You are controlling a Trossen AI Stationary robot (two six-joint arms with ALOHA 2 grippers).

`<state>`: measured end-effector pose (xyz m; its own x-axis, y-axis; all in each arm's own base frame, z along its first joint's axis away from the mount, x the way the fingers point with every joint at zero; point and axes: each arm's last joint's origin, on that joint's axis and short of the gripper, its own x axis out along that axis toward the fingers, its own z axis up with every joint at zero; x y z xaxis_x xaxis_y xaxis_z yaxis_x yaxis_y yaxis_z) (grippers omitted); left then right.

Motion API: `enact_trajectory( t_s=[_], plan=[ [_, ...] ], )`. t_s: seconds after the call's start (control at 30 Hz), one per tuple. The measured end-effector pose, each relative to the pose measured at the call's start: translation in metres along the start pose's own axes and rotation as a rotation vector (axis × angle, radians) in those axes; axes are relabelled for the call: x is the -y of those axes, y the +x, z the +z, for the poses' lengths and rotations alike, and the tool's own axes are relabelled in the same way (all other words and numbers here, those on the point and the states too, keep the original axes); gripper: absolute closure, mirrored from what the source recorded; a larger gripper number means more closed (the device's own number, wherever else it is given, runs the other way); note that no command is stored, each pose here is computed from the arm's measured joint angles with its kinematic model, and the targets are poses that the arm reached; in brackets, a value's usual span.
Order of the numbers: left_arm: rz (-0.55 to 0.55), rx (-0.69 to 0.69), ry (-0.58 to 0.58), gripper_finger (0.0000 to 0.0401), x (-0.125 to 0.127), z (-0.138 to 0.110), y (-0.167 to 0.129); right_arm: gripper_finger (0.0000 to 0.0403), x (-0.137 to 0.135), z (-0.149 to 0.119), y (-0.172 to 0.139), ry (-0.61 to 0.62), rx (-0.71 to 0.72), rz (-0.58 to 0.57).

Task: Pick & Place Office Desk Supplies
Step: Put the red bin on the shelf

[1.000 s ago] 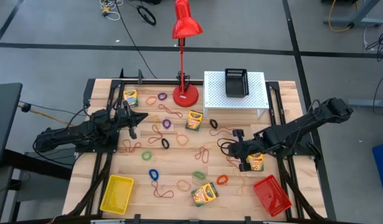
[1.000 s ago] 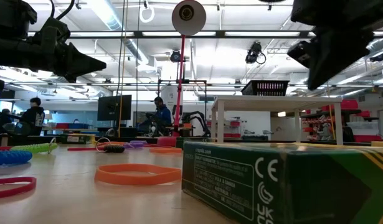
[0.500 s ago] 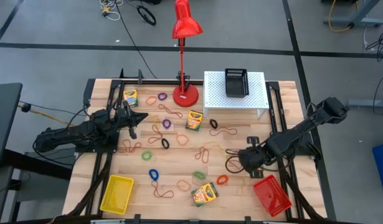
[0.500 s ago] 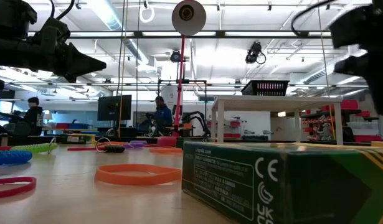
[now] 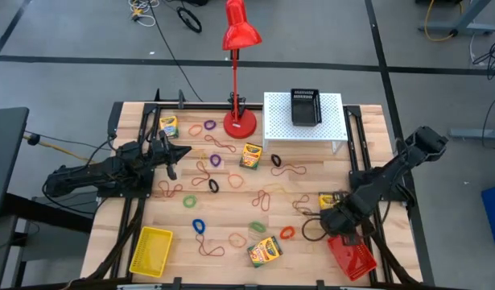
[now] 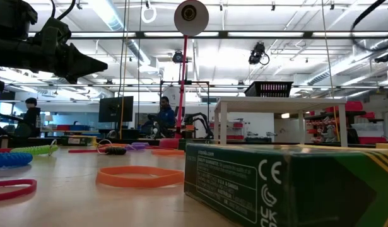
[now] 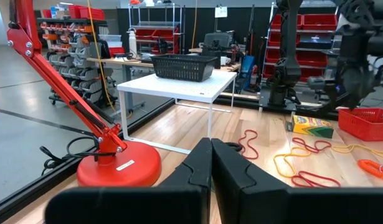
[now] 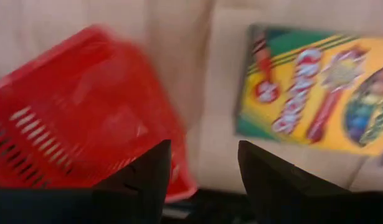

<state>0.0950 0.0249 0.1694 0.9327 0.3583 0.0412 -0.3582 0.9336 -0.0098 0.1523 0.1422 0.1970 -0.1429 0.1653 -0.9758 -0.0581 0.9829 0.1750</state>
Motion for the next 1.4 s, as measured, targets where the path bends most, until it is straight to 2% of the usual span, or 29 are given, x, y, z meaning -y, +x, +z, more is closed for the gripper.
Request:
enact_trajectory(
  t_s=[0.17, 0.4, 0.7, 0.9, 1.0, 1.17, 1.3, 1.4],
  plan=[
    [0.0, 0.0, 0.0, 0.0392, 0.0, 0.0, 0.0, 0.0217, -0.01, 0.0, -0.008, -0.037, 0.028, 0.015],
    [0.0, 0.0, 0.0, 0.0392, 0.0, 0.0, 0.0, 0.0235, -0.01, 0.005, 0.008, -0.059, 0.098, 0.078],
    [0.0, 0.0, 0.0, 0.0392, 0.0, 0.0, 0.0, 0.0304, -0.01, 0.007, 0.015, -0.068, 0.056, 0.071],
    [0.0, 0.0, 0.0, 0.0392, 0.0, 0.0, 0.0, 0.0309, -0.013, 0.014, 0.033, -0.091, -0.036, 0.059],
    [0.0, 0.0, 0.0, 0.0392, 0.0, 0.0, 0.0, 0.0321, -0.011, 0.017, 0.032, -0.078, -0.04, 0.074],
    [0.0, 0.0, 0.0, 0.0392, 0.0, 0.0, 0.0, 0.0385, -0.012, 0.026, 0.012, -0.033, 0.014, 0.144],
    [0.0, -0.001, 0.0, 0.0392, 0.0, 0.0, 0.0, 0.0383, -0.014, 0.042, -0.017, -0.005, 0.08, 0.193],
    [0.0, 0.0, 0.0, 0.0392, 0.0, 0.0, 0.0, 0.0386, -0.01, 0.051, -0.039, 0.006, 0.112, 0.183]
  ],
)
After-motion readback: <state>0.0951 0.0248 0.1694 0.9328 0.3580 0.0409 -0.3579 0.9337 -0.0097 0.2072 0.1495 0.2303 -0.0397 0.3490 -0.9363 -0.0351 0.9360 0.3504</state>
